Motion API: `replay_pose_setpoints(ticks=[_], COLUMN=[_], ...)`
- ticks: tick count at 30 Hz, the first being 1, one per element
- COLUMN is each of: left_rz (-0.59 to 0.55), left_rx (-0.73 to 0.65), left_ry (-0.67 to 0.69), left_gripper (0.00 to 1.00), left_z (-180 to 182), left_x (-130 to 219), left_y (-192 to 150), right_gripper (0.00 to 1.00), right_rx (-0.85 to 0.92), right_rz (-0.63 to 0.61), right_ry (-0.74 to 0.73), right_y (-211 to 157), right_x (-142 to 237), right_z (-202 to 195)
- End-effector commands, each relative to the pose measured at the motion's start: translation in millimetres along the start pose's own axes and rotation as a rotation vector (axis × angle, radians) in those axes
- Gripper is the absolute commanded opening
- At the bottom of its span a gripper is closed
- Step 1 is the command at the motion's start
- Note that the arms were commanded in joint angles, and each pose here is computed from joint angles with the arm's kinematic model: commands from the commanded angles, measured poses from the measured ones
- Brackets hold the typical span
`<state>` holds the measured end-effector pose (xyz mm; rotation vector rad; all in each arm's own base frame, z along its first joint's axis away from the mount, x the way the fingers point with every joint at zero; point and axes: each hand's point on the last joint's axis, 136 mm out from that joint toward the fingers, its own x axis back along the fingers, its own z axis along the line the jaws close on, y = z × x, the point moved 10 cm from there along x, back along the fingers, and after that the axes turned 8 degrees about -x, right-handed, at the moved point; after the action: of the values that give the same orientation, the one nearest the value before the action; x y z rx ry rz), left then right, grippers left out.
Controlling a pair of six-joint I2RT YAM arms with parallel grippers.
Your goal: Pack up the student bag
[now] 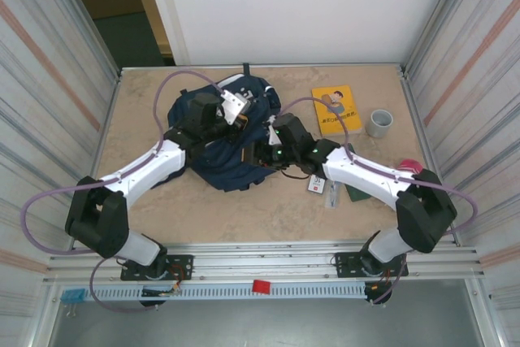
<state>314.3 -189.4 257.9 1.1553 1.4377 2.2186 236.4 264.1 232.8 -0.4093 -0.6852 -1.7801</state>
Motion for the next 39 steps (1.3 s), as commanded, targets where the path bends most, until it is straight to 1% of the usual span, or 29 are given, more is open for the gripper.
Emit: replay_pose_setpoints(ticks=[1,4,7,11,14,15,16,18,20,21,22,23,24,26,28,29,30,32,34,36,39], left_rz=[-0.272,-0.307,-0.332,-0.366,-0.378,-0.38,-0.379,-0.373,-0.349,-0.326,-0.296,-0.264,-0.236,-0.175,-0.097,-0.054,-0.019,0.049,0.108,0.141,0.185], left_rx=[-0.098,-0.146,-0.17,-0.178,-0.19,-0.192,-0.19,-0.184,-0.159,-0.137,-0.108,-0.066,-0.025,0.044,0.161,0.242,0.316,0.424,0.475,0.517,0.575], left_ry=[-0.155,-0.235,-0.306,-0.384,-0.424,-0.431,-0.432,-0.418,-0.373,-0.347,-0.322,-0.287,-0.261,-0.198,-0.077,-0.017,0.012,0.022,0.023,0.034,0.041], left_gripper=[0.0,0.0,0.0,0.0,0.0,0.0,0.0,0.0,0.0,0.05,0.1,0.16,0.22,0.31,0.37,0.39,0.4,0.46,0.47,0.46,0.47], left_z=[4,2,0,-1,-3,-3,-4,-2,2,4,6,8,7,4,0,-3,-10,-25,-44,-60,-75], left_x=[27,31,35,38,40,40,40,39,40,42,45,50,56,71,87,95,103,115,123,129,127], left_y=[30,30,31,30,30,30,30,31,34,37,39,42,44,44,40,35,30,21,11,3,-11], right_gripper=[0.61,0.65,0.65,0.65,0.62,0.59,0.53,0.35,0.16,0.09,0.04,0.01,0.0,0.0,0.0,0.0,0.0,0.0,0.0,0.0,0.0], right_rx=[-0.13,-0.209,-0.242,-0.252,-0.263,-0.263,-0.29,-0.311,-0.302,-0.296,-0.287,-0.274,-0.261,-0.24,-0.228,-0.23,-0.237,-0.263,-0.271,-0.273,-0.269], right_rz=[-0.081,-0.111,-0.132,-0.16,-0.181,-0.188,-0.196,-0.215,-0.238,-0.252,-0.264,-0.282,-0.294,-0.316,-0.342,-0.354,-0.361,-0.363,-0.366,-0.371,-0.371], right_ry=[0.083,0.064,0.058,0.116,0.154,0.159,0.161,0.165,0.19,0.202,0.214,0.225,0.229,0.238,0.255,0.259,0.266,0.277,0.302,0.314,0.323], right_y=[5,6,8,19,27,29,30,32,33,34,35,37,37,38,39,40,40,42,43,42,40], right_x=[22,24,22,17,11,9,7,4,3,4,5,6,6,6,6,4,3,-1,-4,-6,-8], right_z=[-5,-21,-27,-24,-20,-19,-19,-19,-14,-11,-7,-3,2,9,16,18,21,24,29,32,37])
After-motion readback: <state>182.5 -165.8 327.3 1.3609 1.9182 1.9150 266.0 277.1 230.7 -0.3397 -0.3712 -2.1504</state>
